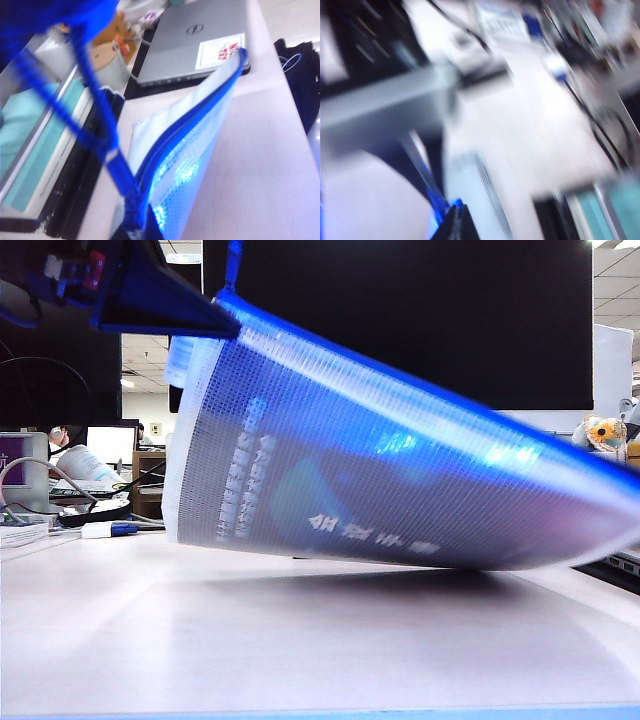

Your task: Pick up the transparent plastic file bag with a blue zipper and close its zipper.

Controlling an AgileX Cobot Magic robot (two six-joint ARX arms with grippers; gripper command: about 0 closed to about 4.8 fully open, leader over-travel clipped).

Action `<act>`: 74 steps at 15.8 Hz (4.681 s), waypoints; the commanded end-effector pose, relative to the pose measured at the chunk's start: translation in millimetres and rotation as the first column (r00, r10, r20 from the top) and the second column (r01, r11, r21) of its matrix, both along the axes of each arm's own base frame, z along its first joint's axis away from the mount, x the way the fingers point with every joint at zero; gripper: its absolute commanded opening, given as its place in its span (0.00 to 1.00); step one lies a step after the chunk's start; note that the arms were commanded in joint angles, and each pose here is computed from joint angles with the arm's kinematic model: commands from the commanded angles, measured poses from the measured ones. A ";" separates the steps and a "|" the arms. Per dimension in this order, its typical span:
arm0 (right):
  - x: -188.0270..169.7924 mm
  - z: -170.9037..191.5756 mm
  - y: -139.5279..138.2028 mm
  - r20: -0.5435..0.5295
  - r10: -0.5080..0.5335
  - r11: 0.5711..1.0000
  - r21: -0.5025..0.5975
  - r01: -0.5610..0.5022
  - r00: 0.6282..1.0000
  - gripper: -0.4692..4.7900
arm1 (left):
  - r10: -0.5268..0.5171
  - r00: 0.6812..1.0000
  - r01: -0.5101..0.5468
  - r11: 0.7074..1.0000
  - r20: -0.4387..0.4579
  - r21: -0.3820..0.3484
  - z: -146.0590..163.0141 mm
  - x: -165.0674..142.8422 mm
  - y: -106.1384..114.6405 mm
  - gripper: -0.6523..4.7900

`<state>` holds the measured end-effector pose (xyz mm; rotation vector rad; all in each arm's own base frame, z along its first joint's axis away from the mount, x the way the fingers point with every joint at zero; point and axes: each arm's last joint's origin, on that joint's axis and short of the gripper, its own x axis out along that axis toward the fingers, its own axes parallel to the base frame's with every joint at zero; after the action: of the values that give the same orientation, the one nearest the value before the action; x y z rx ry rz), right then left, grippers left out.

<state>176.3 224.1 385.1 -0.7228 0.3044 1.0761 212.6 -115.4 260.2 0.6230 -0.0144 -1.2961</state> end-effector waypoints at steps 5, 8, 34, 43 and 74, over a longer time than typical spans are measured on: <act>18.3 -14.7 -40.6 -0.093 -0.412 0.899 -0.204 0.388 0.906 0.09 | 0.112 0.991 -0.112 0.994 0.077 -0.012 16.0 -1.7 9.4 0.11; 31.6 -19.2 -63.9 -0.124 -0.536 0.830 -0.259 0.494 0.835 0.09 | 0.157 0.984 -0.156 0.988 0.082 -0.015 19.4 -1.4 20.4 0.11; 85.7 -59.9 -160.4 -0.504 -0.574 0.776 -0.081 0.626 0.646 0.97 | 0.332 0.943 -0.328 0.937 -0.013 0.123 5.5 0.8 44.8 1.00; 89.7 -54.3 -186.4 -0.674 -0.428 0.750 0.107 0.652 0.603 0.69 | 0.713 0.700 -0.713 0.701 -0.033 -0.003 43.7 -33.6 65.0 1.00; -85.7 -183.8 -217.6 -0.223 -0.732 0.153 0.867 0.474 0.643 0.08 | 0.837 0.447 -0.832 0.258 -0.315 -0.491 -40.5 -132.7 108.7 0.11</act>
<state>91.1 6.7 200.9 0.2975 -0.2165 0.1801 79.5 -6.8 219.2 0.0072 -0.0472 -0.1421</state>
